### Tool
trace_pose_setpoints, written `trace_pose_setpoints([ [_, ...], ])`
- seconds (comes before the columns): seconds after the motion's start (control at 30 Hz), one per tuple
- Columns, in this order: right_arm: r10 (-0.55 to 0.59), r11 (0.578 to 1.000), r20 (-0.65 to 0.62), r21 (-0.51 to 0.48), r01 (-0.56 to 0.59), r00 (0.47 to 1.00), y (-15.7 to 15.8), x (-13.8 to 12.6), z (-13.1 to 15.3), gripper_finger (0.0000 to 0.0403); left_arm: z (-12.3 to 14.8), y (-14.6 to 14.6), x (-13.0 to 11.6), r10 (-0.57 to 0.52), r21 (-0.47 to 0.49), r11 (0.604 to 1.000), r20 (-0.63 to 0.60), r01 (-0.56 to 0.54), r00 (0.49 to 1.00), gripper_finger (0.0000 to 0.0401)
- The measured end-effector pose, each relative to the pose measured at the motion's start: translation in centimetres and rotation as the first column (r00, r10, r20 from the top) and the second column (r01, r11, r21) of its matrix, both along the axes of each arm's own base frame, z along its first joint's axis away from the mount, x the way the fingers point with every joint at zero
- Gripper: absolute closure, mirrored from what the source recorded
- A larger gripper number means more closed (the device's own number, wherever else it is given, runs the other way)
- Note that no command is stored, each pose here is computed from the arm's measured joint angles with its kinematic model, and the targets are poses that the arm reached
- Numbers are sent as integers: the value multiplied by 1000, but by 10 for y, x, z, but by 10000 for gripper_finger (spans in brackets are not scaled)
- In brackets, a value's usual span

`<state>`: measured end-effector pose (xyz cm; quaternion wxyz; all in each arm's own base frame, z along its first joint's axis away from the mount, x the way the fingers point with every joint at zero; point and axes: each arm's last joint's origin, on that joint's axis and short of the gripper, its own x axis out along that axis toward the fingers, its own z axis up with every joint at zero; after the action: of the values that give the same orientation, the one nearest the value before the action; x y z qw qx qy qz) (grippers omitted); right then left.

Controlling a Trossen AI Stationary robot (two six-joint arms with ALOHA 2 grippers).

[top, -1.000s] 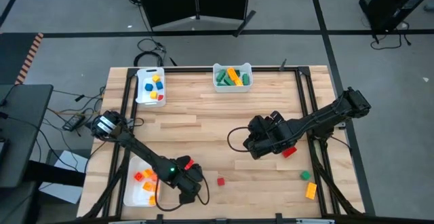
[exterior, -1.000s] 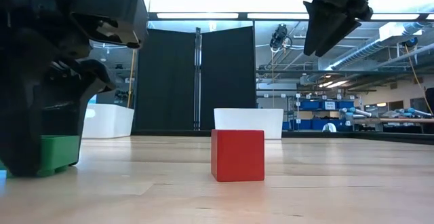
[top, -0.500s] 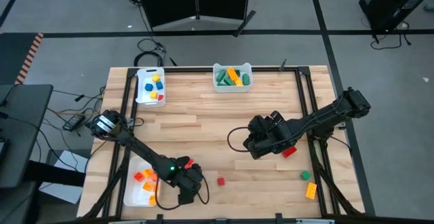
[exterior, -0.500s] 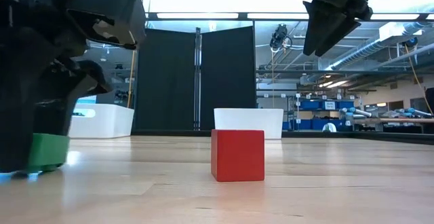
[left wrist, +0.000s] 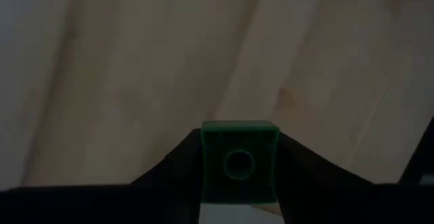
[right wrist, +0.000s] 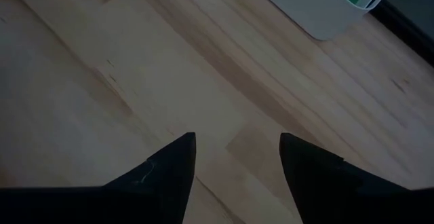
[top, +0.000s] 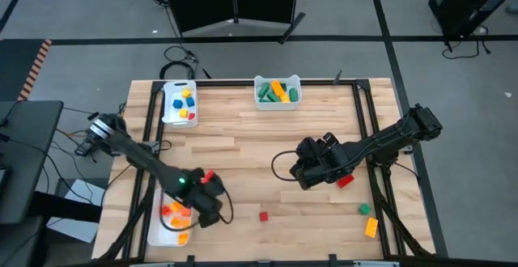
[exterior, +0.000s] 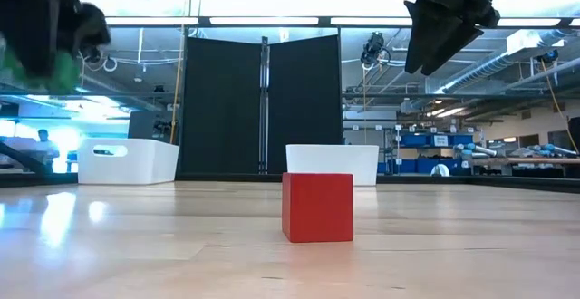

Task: Sort blocks by size
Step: Put the green 4 stud game piece into the bottom white bin

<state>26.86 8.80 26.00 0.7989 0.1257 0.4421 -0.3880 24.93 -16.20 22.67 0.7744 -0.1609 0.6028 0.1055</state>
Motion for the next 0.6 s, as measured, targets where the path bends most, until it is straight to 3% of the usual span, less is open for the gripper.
trace_pose_setpoints([
  [0.2,3,1000,6,3,-3,1000,1,0,0,178,29,3,-32,89,-17,996,-2,-89,996,261],
  [0.6,11,1000,7,4,-11,1000,4,-1,0,178,28,-24,-78,207,17,978,-132,-207,969,250],
])
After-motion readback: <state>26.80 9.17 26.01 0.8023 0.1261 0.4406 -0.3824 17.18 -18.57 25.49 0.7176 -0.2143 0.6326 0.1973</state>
